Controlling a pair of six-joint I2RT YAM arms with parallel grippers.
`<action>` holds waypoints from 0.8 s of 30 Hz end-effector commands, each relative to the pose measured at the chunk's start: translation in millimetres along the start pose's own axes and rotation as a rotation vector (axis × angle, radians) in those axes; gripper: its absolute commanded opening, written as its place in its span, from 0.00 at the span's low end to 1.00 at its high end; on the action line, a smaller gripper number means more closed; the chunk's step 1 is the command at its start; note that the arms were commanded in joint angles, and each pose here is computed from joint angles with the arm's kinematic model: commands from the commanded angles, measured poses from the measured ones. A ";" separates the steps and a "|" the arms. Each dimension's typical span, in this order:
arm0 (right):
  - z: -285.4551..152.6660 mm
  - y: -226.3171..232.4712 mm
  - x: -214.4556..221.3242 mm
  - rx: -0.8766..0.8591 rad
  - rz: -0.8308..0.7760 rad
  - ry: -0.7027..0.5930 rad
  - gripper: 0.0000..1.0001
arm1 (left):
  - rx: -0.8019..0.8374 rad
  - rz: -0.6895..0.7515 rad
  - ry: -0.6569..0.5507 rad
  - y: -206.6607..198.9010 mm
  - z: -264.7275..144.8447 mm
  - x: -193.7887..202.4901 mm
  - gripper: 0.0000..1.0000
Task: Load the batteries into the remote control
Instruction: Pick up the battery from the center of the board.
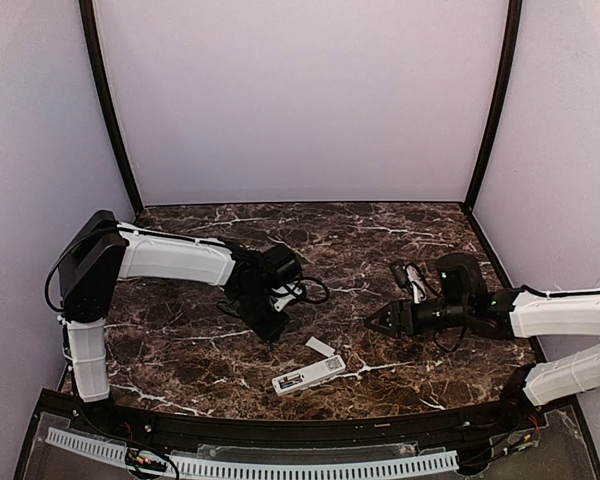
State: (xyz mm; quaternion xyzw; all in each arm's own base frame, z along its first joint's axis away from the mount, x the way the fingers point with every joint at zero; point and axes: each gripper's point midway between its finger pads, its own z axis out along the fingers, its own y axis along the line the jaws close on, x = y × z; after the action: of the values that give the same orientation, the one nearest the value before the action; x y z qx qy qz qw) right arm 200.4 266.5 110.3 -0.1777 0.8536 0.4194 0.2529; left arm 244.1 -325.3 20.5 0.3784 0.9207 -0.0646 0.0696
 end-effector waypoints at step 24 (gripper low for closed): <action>-6.2 2.9 -3.4 -0.022 -0.011 -0.049 0.65 | -0.072 -0.181 0.050 -3.1 -3.7 24.9 0.18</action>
State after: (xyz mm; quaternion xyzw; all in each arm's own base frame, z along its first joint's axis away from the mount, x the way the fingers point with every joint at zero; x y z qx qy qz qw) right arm 198.1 264.2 112.5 -0.1774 0.8487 0.4245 0.2608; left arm 236.7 -317.0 19.5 0.3047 0.9492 -0.0276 0.0732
